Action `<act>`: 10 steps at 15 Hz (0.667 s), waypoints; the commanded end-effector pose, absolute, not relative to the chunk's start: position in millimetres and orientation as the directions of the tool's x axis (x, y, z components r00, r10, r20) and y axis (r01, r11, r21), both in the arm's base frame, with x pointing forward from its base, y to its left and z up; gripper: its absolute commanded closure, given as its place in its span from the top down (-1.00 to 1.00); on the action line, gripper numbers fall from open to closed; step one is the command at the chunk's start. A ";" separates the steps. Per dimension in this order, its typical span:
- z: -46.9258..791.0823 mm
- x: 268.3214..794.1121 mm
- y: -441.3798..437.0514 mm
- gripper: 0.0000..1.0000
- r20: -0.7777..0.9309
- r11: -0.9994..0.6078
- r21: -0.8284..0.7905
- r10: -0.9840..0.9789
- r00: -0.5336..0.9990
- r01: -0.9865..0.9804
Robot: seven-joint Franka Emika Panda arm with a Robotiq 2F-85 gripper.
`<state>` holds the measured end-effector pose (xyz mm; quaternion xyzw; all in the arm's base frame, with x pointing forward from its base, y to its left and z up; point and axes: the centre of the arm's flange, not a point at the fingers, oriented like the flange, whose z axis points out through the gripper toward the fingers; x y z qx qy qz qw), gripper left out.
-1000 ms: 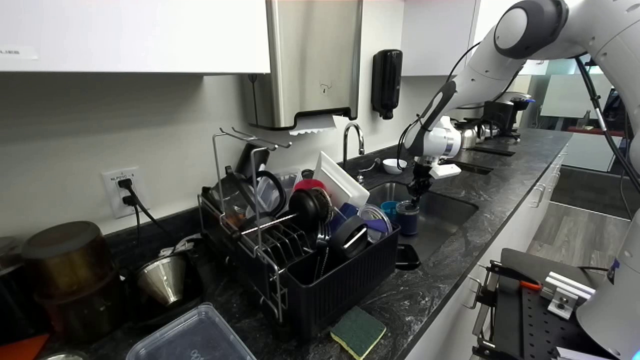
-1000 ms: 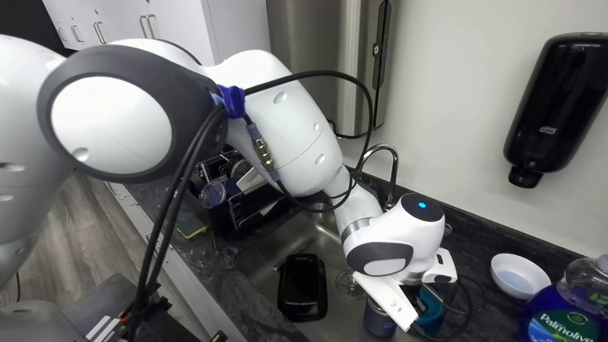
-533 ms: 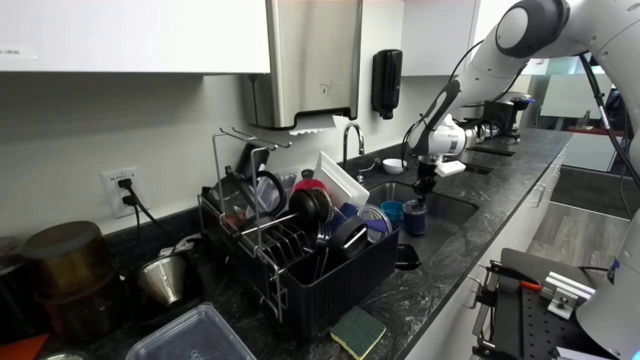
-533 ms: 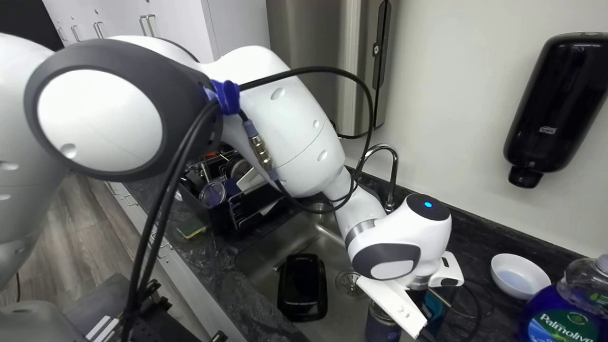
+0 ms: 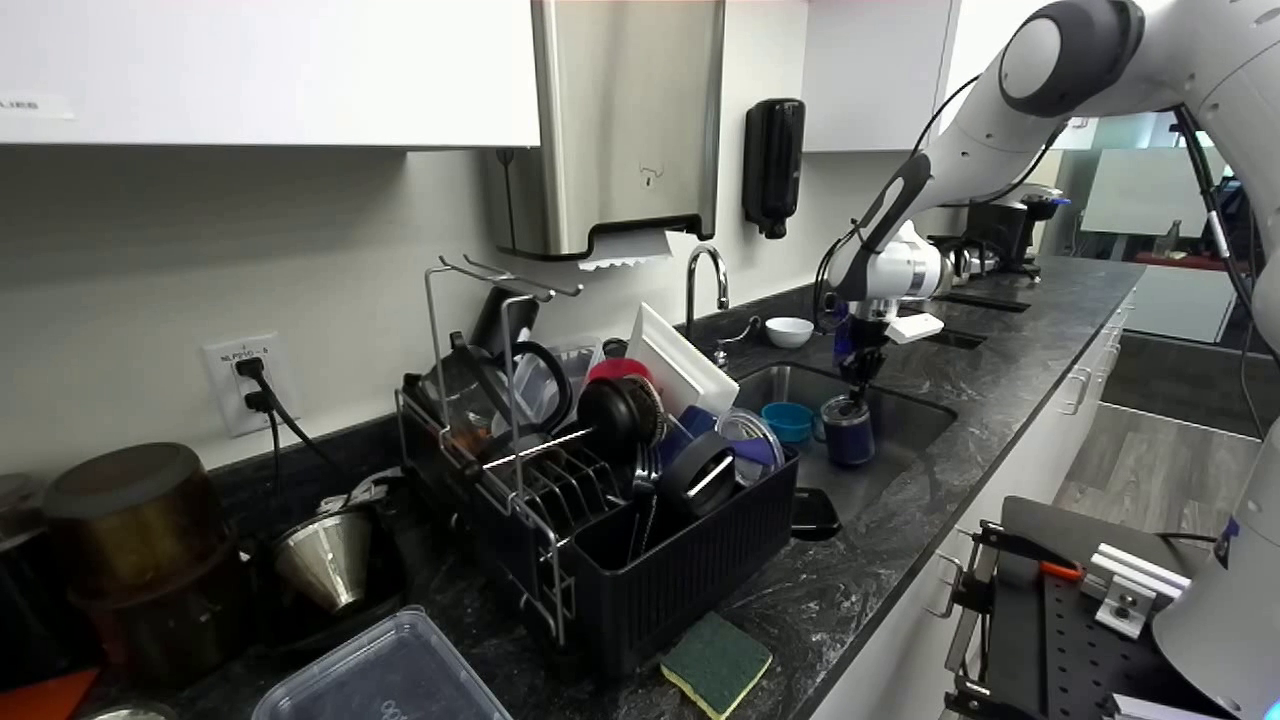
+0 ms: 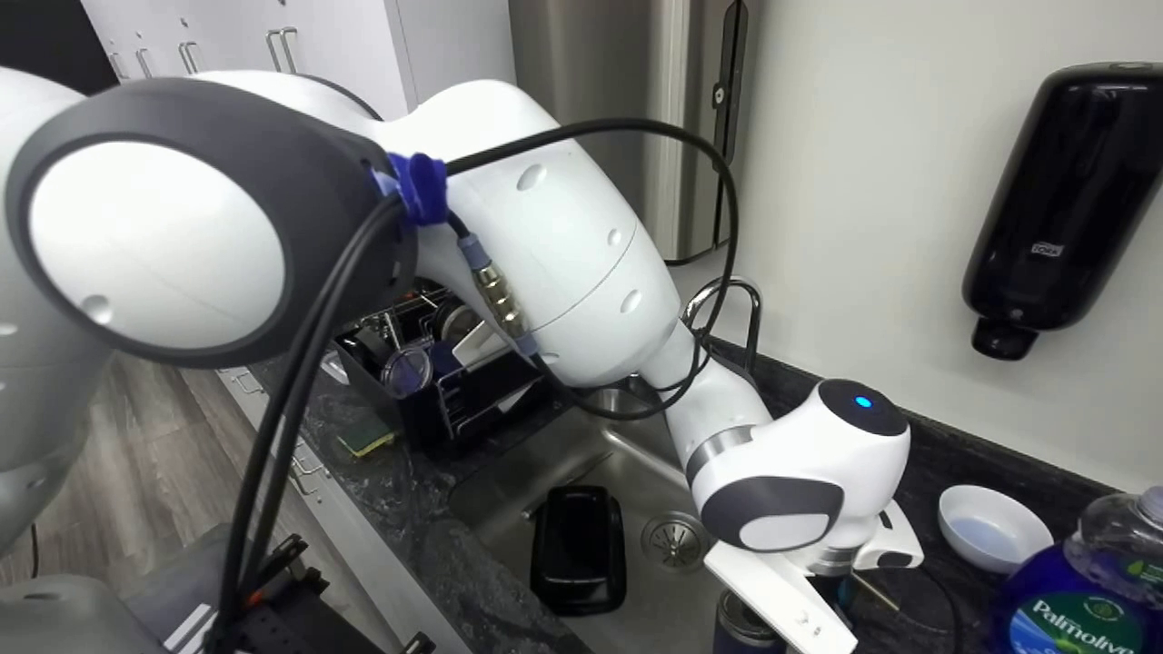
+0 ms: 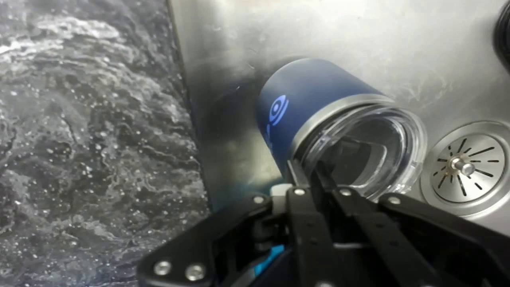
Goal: Move the thermo cup to the left then to the right and remove the lid
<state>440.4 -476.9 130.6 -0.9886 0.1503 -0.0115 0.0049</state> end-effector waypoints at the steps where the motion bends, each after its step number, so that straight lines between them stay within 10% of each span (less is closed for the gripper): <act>1: 135.7 439.7 -489.8 -0.96 0.000 -0.968 -0.049 -0.248 0.969 -0.247; 10: 153.6 436.7 -512.6 -0.96 -0.014 -0.967 -0.053 -0.247 0.969 -0.247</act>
